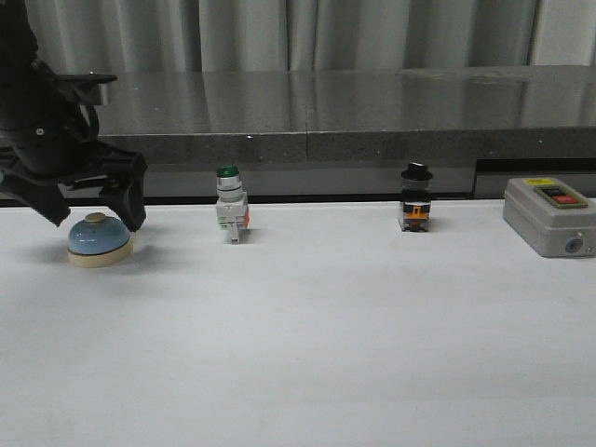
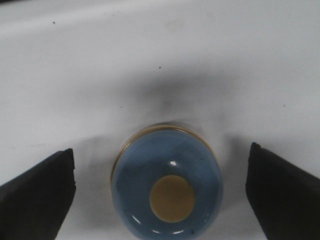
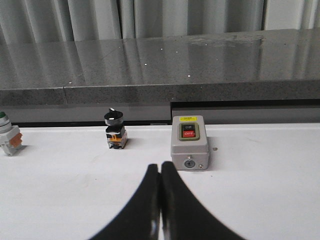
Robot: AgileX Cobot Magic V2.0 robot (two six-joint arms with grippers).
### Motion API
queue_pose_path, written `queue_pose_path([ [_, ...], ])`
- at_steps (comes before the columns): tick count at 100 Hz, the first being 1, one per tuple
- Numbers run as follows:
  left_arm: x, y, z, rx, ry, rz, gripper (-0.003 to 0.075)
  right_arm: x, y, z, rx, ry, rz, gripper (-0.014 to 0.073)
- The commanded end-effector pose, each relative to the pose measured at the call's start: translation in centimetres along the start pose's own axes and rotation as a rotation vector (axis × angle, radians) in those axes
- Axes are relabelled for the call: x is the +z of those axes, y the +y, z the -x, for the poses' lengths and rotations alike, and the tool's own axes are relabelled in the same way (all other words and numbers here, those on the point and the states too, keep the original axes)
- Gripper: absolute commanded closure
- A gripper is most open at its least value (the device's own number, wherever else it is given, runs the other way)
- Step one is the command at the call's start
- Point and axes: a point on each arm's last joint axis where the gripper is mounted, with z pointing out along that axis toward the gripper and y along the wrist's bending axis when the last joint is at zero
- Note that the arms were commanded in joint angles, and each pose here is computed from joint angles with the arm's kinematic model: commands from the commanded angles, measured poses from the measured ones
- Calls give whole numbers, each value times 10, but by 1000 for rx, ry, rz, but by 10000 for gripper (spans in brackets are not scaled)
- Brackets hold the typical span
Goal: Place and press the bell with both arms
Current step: 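Lower the left gripper over the light-blue bell and close on it, then lift the bell with the left gripper and carry it toward table center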
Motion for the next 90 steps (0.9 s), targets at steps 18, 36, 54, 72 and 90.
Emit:
queue_pose_path([
  [18,-18,-4,16,7,-94,-2,69,-2,1,13,-12,-106,7,655],
  [36,-18,-4,16,7,-89,-2,255,-2,1,13,-12,-106,7,655],
  [54,-18,-4,15,7,-80,-3,509,-2,1,13,-12,-106,7,655],
  [72,-31,-5,15,10,-41,-10,555,-2,1,13,-12,-106,7,655],
  [90,-70,-9,17,8,-56,-26,555,-2,1,13,-12,-106,7,655],
])
